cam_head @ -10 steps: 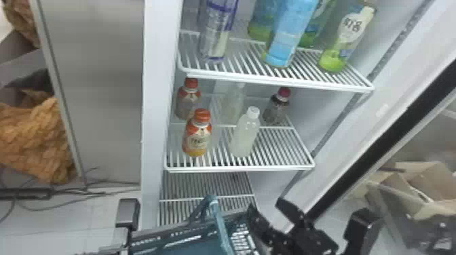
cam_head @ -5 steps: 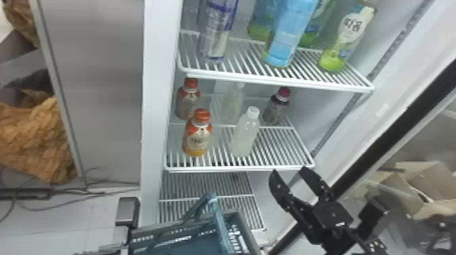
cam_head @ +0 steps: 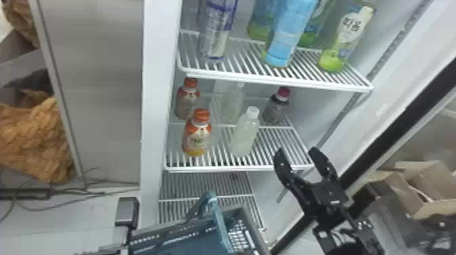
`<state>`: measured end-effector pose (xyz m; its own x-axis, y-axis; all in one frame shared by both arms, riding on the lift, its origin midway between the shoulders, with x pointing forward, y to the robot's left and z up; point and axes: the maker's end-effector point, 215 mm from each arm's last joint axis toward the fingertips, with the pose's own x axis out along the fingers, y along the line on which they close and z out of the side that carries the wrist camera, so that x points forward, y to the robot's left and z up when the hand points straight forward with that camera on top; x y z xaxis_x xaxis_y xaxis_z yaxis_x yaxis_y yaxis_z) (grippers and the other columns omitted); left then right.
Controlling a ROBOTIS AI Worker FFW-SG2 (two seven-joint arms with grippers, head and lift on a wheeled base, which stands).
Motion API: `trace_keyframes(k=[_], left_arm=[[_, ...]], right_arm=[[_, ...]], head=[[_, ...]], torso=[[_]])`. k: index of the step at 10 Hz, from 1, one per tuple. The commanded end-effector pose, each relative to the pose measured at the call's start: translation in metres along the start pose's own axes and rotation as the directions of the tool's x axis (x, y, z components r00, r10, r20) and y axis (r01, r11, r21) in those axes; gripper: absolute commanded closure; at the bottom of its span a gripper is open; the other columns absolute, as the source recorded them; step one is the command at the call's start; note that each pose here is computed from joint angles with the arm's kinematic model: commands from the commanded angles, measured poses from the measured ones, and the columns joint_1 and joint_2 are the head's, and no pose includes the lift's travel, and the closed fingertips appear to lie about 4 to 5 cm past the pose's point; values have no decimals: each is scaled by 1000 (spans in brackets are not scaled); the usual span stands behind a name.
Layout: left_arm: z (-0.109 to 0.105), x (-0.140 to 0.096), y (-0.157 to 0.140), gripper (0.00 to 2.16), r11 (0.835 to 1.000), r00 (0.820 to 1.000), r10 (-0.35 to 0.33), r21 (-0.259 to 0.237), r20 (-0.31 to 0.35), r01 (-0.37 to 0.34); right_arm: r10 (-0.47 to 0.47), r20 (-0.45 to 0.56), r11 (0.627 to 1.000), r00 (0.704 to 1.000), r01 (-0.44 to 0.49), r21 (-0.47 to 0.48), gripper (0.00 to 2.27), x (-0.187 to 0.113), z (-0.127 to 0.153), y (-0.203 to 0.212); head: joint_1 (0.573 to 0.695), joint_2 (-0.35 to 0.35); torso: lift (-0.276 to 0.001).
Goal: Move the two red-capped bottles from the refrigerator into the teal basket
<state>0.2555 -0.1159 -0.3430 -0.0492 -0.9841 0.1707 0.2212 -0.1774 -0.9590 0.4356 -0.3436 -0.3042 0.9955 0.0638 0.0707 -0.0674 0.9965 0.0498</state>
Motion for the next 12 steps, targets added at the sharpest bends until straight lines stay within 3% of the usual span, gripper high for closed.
trace_keyframes(k=[1,6,12], left_arm=[[-2,1,-1,1107,1000,1000,-2,-2,-6,2],[-2,0,-1,1107,1000,1000,-6,-6,-3,6],[-5,3,-3,1107,1000,1000,-10,-9,-13,10]], right_arm=[[-7,39,1000,999,7,-2,147,18,5,-3],[-85,117,996,990,85,-1,144,64,7,-35],[-131,90,991,987,132,-10,140,118,-17,-60]], head=[[695,-350],[695,-350],[695,-350]], torso=[[-228],[-228],[-228]])
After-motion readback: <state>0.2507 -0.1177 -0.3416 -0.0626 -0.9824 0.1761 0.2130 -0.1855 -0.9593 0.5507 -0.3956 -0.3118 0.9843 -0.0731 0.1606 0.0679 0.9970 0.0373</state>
